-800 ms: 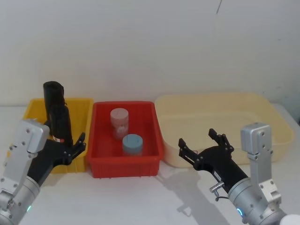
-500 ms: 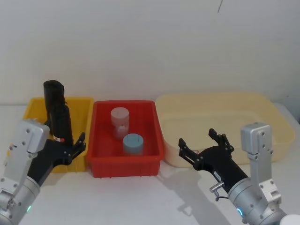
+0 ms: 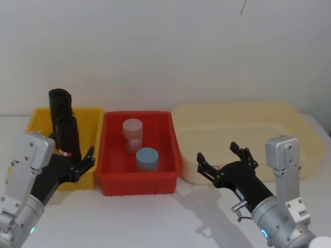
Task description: Pick up the garbage bag with the one hand and transfer it to the other hand.
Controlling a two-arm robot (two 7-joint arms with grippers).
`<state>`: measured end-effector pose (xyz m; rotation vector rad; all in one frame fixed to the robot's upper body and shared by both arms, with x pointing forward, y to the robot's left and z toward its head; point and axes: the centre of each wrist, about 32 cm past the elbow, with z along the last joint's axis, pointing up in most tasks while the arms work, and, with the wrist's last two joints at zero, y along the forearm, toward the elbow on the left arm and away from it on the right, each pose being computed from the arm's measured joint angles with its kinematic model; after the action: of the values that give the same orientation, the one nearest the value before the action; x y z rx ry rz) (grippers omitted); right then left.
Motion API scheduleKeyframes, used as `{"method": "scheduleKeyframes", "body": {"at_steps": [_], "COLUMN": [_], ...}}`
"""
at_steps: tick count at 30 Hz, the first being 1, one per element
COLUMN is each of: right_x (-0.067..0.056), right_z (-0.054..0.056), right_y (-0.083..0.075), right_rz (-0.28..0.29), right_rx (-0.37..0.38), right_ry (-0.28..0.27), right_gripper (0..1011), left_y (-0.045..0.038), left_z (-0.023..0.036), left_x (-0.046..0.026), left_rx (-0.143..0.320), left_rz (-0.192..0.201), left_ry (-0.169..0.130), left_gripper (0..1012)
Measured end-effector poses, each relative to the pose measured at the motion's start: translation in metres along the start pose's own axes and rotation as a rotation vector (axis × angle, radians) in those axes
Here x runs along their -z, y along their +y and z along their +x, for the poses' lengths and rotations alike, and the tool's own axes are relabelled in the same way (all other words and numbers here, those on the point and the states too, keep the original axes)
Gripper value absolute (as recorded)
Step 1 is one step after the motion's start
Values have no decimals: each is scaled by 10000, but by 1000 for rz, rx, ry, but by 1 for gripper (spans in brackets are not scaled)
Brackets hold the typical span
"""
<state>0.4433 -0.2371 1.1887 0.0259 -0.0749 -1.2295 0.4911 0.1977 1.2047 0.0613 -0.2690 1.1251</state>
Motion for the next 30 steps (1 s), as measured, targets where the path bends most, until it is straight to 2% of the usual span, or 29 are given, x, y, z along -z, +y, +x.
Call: {"method": "scheduleKeyframes", "body": {"at_steps": [8, 14, 23, 30], "right_x": [0, 0, 0, 0], "right_z": [0, 0, 0, 0], "right_y": [0, 0, 0, 0], "right_rz": [0, 0, 0, 0], "right_rx": [0, 0, 0, 0], "right_ry": [0, 0, 0, 0], "right_gripper": [1000, 1000, 1000, 1000], "left_y": [66, 139, 232, 237], "left_z": [-76, -103, -67, -11], "left_x": [-52, -89, -113, -95], "left_rx": [-22, -51, -100, -119], "left_rz": [10, 17, 29, 39], "left_ry": [-11, -11, -5, 14], "left_gripper": [1001, 1001, 1001, 1001]}}
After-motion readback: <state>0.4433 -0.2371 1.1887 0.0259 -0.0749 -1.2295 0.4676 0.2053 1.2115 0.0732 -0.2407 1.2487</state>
